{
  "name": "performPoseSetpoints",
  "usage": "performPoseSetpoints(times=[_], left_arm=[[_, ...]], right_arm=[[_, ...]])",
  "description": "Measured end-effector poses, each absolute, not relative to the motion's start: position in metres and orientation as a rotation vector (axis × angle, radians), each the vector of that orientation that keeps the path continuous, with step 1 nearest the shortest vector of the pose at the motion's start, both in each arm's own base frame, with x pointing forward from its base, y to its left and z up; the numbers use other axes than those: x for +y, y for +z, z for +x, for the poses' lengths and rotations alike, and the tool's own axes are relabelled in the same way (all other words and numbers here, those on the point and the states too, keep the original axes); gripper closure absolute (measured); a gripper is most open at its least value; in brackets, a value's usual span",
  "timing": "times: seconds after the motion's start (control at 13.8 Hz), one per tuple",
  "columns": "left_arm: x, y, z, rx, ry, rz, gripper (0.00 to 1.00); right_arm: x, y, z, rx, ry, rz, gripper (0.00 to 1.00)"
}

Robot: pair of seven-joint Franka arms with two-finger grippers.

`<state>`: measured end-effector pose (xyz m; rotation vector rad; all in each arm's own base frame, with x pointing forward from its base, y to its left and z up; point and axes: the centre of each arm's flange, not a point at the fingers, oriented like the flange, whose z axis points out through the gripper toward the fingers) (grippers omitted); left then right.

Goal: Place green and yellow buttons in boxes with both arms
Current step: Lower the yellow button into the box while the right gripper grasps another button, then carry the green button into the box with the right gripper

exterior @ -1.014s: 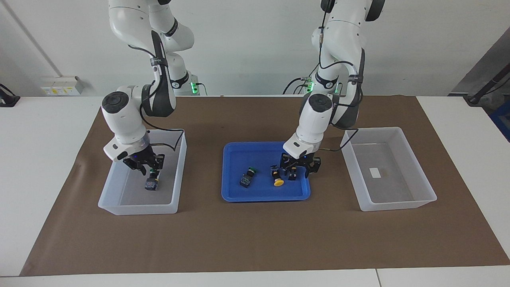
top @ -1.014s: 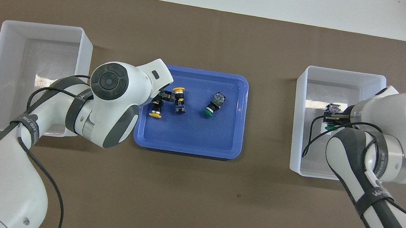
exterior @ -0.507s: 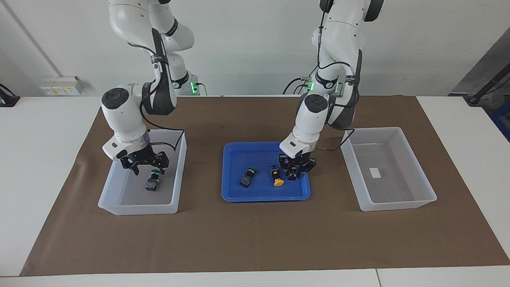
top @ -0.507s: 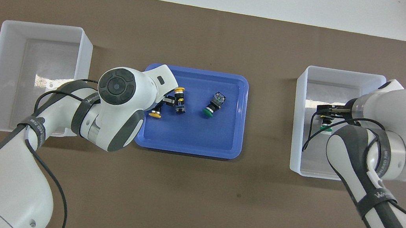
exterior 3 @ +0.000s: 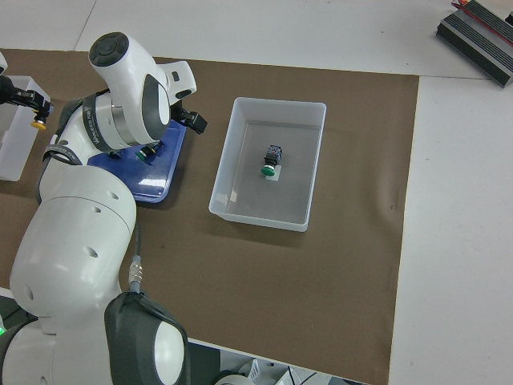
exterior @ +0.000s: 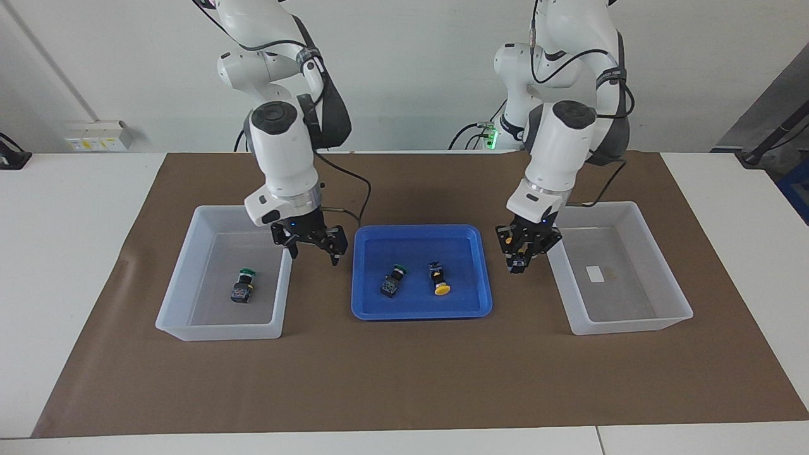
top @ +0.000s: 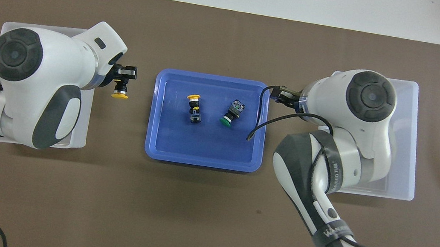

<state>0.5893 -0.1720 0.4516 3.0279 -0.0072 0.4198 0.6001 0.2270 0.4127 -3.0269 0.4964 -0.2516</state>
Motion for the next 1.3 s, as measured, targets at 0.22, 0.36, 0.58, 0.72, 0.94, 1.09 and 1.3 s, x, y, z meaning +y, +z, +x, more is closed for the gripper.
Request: performPoseSetpoints(times=[0.22,0.36,0.58,0.72,0.94,1.09,1.3], left_arm=[[-0.114,0.460,0.608,0.054,0.462,3.039,0.67],[-0.077,0.464,0.619,0.056,0.490,3.052,0.67],[-0.024,0.460,0.628,-0.006,0.517,3.082,0.67],[-0.003,0.453,0.631,-0.017,0.527,3.093,0.67],[-0.003,0.426,0.631,-0.067,0.485,3.105,0.67],[-0.005,0.397,0.634,-0.097,0.462,3.109,0.67],[-0.003,0.356,0.641,-0.099,0.432,3.115,0.67]], right_arm=[[0.293,0.379,0.588,0.595,-0.259,-2.988,0.00],[0.335,0.360,0.582,0.679,-0.246,-2.968,0.00],[0.365,0.336,0.595,0.758,-0.282,-2.925,0.00],[0.358,0.321,0.606,0.781,-0.296,-2.921,0.00],[0.351,0.304,0.610,0.798,-0.293,-2.927,0.02],[0.353,0.293,0.604,0.791,-0.273,-2.945,0.12],[0.357,0.290,0.597,0.784,-0.235,-2.976,0.50]])
